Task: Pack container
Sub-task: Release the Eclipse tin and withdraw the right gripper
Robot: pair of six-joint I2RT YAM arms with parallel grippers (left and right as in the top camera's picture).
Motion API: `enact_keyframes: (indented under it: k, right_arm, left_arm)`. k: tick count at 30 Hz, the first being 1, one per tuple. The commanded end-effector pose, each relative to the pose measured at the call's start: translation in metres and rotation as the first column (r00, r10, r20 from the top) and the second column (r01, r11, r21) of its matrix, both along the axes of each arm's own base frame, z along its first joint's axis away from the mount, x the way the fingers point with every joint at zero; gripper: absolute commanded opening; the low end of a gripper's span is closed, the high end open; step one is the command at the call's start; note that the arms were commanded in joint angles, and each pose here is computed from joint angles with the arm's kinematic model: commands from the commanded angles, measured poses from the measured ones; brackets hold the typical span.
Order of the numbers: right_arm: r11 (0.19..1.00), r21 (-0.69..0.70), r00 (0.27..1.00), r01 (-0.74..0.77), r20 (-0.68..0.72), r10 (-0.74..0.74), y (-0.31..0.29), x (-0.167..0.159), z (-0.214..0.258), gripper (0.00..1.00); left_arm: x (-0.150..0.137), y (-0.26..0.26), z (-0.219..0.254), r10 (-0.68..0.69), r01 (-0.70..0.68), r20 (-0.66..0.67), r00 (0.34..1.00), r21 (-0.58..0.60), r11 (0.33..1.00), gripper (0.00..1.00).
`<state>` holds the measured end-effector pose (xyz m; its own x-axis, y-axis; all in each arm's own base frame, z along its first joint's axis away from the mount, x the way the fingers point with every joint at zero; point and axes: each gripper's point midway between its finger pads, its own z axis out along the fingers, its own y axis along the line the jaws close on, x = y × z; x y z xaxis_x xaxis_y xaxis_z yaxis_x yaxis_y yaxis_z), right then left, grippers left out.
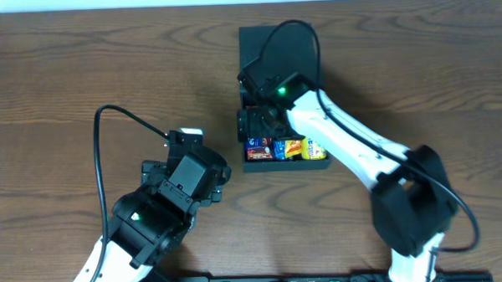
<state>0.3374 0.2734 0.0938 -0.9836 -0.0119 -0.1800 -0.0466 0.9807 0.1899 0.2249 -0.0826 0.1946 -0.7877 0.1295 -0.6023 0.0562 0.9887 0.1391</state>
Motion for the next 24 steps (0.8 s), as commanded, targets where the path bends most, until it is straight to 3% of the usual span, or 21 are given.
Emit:
enact_keyframes:
  k: [1, 7, 16, 24]
  right_arm:
    - [0.998, 0.055, 0.991, -0.017, 0.135, 0.009, -0.004, 0.004, 0.057, 0.99]
    - [0.992, 0.118, 0.969, -0.051, 0.248, 0.02, -0.019, -0.013, 0.123, 0.99]
    - [0.997, 0.055, 0.895, 0.047, 0.441, -0.066, -0.091, -0.048, 0.202, 0.99]
    - [0.994, 0.098, 0.866, 0.05, 0.492, -0.092, -0.125, -0.088, 0.193, 0.99]
  left_arm:
    - [0.0, 0.004, -0.001, 0.001, -0.001, 0.0, 1.0, 0.022, 1.0, 0.95]
    - [0.0, 0.004, -0.001, 0.001, -0.001, 0.0, 1.0, 0.022, 1.0, 0.95]
    - [0.0, 0.004, -0.001, 0.001, -0.001, 0.0, 1.0, 0.022, 1.0, 0.95]
    - [0.0, 0.004, -0.001, 0.001, -0.001, 0.0, 1.0, 0.022, 1.0, 0.95]
